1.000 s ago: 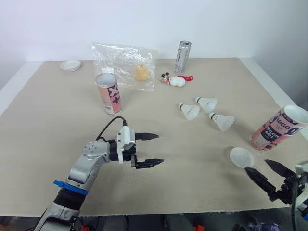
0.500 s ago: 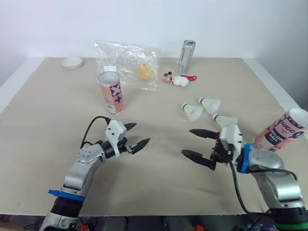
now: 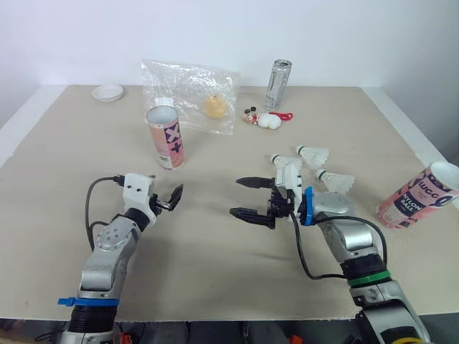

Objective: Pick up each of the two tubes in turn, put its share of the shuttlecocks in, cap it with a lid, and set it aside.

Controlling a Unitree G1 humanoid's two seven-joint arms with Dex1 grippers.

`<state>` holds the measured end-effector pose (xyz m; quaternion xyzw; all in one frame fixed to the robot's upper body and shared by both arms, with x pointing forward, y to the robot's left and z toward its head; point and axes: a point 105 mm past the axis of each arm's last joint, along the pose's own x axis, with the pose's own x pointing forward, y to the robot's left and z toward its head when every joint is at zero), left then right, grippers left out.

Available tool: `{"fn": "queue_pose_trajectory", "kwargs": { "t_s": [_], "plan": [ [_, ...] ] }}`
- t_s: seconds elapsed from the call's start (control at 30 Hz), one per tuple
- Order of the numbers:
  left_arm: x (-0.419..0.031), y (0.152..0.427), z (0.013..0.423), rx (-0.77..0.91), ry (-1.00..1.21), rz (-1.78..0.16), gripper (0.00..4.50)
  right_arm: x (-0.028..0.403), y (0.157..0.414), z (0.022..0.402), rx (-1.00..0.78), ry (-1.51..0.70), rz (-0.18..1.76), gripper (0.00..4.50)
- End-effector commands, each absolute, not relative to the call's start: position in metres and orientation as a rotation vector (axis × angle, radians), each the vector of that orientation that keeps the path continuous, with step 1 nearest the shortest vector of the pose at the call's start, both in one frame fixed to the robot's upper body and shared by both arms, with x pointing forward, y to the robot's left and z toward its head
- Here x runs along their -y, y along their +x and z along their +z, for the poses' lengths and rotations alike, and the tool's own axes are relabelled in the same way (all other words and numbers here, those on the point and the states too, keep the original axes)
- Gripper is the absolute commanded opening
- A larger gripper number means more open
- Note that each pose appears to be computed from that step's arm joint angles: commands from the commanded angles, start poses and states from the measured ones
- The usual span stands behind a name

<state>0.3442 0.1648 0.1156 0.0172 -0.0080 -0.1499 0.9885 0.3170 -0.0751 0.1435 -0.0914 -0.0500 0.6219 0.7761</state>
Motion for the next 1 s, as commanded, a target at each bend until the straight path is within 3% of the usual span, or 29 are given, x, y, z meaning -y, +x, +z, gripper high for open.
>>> {"fn": "queue_pose_trajectory", "kwargs": {
  "t_s": [0.03,0.33,1.0],
  "plan": [
    [-0.174,0.356,0.128,0.043,0.025,-0.251,4.5,0.068,0.32,0.154,0.154,-0.19,1.349,4.41],
    [-0.176,0.393,0.126,0.021,0.005,-0.235,4.5,0.061,0.337,0.152,0.129,-0.208,1.27,4.41],
    [-0.175,0.446,0.128,-0.017,0.077,-0.331,4.5,0.067,0.34,0.153,0.141,-0.258,1.213,4.41]
  ]
}}
